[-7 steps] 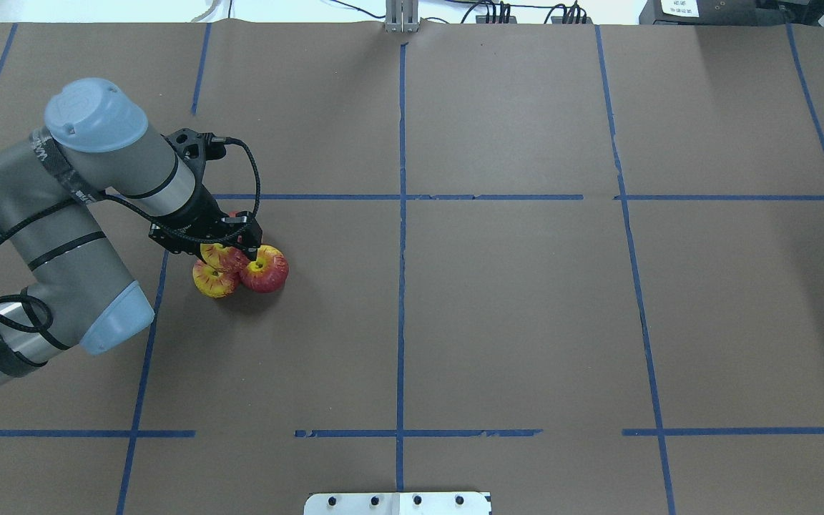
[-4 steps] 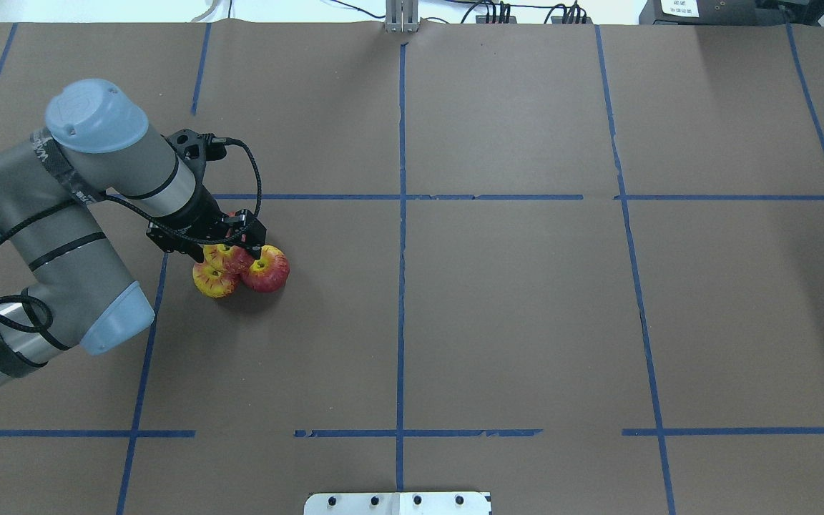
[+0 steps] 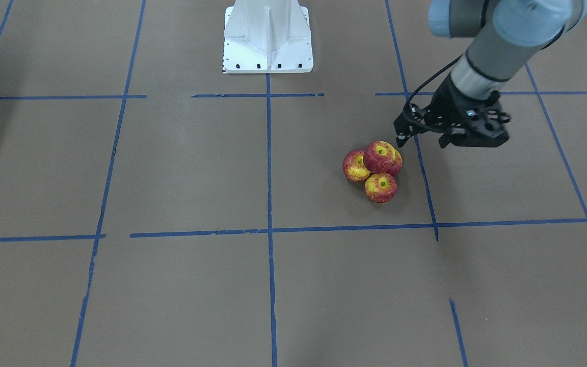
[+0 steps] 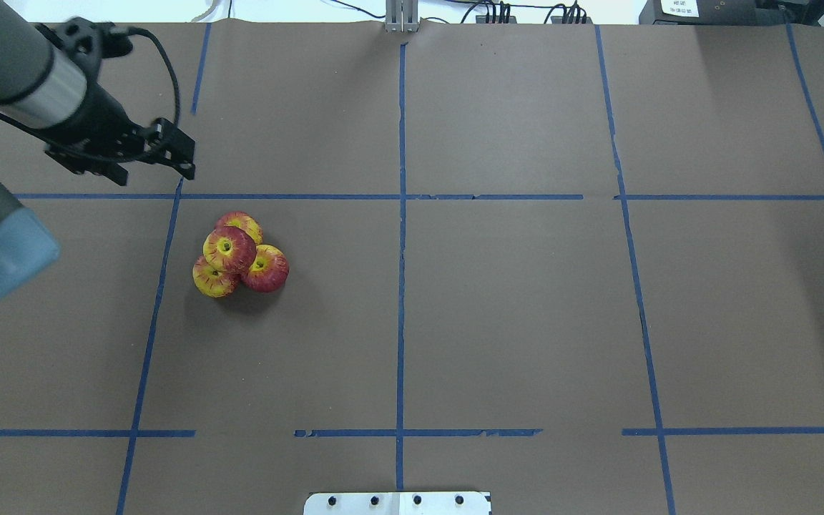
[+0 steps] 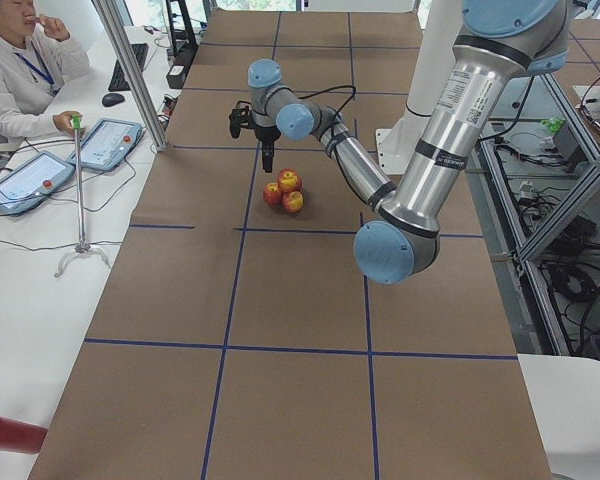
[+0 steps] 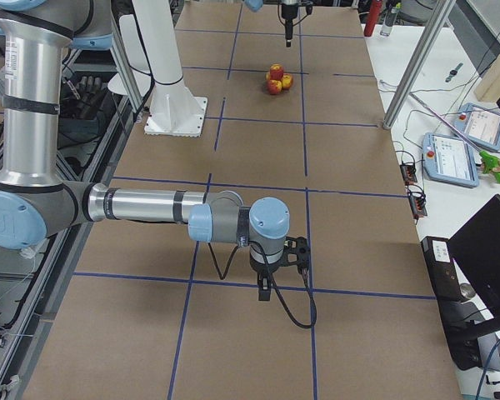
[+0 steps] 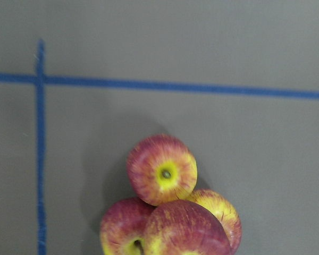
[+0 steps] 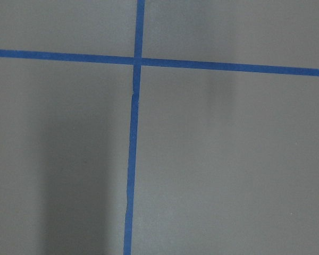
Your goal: Stack apples
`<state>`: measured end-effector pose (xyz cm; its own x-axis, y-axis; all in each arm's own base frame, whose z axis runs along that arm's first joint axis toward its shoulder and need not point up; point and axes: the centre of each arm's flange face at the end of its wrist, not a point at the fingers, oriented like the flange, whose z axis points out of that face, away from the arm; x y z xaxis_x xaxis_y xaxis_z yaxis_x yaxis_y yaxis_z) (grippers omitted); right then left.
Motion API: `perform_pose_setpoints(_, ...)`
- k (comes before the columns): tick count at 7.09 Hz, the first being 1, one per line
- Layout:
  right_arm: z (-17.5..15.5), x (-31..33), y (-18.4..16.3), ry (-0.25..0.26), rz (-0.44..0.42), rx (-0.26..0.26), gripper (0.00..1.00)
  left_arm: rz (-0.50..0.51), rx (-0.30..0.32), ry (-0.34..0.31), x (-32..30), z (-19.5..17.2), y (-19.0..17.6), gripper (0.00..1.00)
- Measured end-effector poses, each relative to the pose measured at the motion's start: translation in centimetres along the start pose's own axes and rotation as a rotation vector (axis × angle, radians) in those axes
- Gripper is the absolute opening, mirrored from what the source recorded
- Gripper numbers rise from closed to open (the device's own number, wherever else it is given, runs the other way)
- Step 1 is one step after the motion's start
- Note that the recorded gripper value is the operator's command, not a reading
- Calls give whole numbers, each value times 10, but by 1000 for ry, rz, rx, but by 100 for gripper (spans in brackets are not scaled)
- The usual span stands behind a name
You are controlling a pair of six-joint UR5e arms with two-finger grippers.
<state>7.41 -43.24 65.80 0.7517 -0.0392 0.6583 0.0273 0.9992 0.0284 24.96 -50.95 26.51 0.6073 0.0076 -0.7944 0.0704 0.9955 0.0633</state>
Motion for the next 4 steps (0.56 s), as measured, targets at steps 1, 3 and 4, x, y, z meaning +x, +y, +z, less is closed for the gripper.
perform_pose_setpoints(1,0,0,0,0,0,0,100,57,7,-44,-42,-19,-3,99)
perform_pose_setpoints(3,0,0,0,0,0,0,100,192,-29,-111,-167,-37,-5,99)
perform_pose_setpoints(4,0,0,0,0,0,0,100,212,-45,-137,-233,-43,-17,98)
